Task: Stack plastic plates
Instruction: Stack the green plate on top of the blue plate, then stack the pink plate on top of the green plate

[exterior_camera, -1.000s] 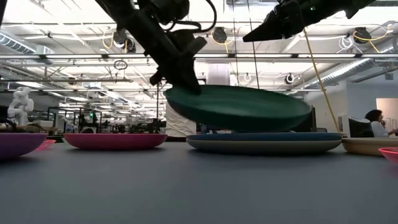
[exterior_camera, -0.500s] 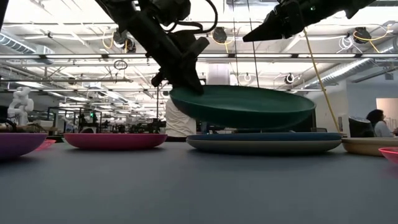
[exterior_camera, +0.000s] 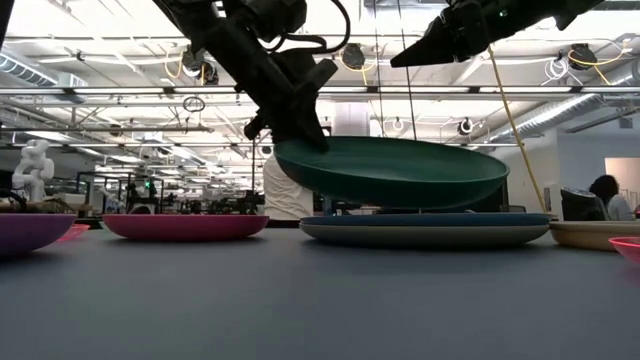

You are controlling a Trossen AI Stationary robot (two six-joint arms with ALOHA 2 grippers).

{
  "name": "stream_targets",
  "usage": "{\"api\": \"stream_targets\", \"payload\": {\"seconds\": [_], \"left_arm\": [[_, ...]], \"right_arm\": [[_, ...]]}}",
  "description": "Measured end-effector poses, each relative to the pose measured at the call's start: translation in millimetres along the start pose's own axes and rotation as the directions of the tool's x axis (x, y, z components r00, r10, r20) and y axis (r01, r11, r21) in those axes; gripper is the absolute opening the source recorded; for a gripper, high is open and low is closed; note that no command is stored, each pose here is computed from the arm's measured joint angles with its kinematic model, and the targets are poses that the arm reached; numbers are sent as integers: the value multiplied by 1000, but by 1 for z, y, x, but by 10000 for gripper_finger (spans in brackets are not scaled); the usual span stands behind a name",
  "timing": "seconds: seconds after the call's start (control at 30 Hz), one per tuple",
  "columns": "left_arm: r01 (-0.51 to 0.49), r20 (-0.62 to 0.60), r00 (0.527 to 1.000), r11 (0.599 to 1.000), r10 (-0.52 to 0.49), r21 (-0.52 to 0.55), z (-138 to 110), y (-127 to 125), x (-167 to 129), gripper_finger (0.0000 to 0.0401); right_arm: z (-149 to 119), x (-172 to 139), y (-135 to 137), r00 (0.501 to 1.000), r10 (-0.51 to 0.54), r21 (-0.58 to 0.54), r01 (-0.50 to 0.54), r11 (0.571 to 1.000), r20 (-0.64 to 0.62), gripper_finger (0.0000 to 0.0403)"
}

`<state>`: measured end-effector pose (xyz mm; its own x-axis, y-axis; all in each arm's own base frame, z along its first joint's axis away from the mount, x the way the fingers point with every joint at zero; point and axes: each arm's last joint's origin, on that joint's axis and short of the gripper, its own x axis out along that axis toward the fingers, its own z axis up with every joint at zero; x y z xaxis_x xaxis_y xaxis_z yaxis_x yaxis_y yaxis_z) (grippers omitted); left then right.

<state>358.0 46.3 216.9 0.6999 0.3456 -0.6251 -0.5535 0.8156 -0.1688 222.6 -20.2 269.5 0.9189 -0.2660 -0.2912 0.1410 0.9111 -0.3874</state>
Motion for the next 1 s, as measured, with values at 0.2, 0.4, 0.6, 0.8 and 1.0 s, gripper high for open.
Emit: {"api": "stream_targets", "payload": {"seconds": [0.2, 0.4, 0.6, 0.8, 1.0], "left_arm": [[-5, 1, 1000, 1000, 5, -6, 1, 2, 1, 22], [-4, 4, 1000, 1000, 4, -9, 1, 2, 1, 48], [-6, -1, 1000, 1000, 6, -7, 1, 2, 0, 130], [-10, -1, 1000, 1000, 10, 3, 1, 2, 0, 191], [-21, 2, 1000, 998, 21, 53, 1, 2, 0, 209]], "right_arm": [[0, 0, 0, 1000, 0, 0, 0, 1000, 0, 6], [0, 0, 0, 1000, 0, 0, 0, 1000, 0, 6], [0, 0, 0, 1000, 0, 0, 0, 1000, 0, 6], [0, 0, 0, 1000, 1, 0, -1, 1000, -3, 6], [-1, 0, 0, 1000, 5, -3, -5, 1000, -15, 6]]}}
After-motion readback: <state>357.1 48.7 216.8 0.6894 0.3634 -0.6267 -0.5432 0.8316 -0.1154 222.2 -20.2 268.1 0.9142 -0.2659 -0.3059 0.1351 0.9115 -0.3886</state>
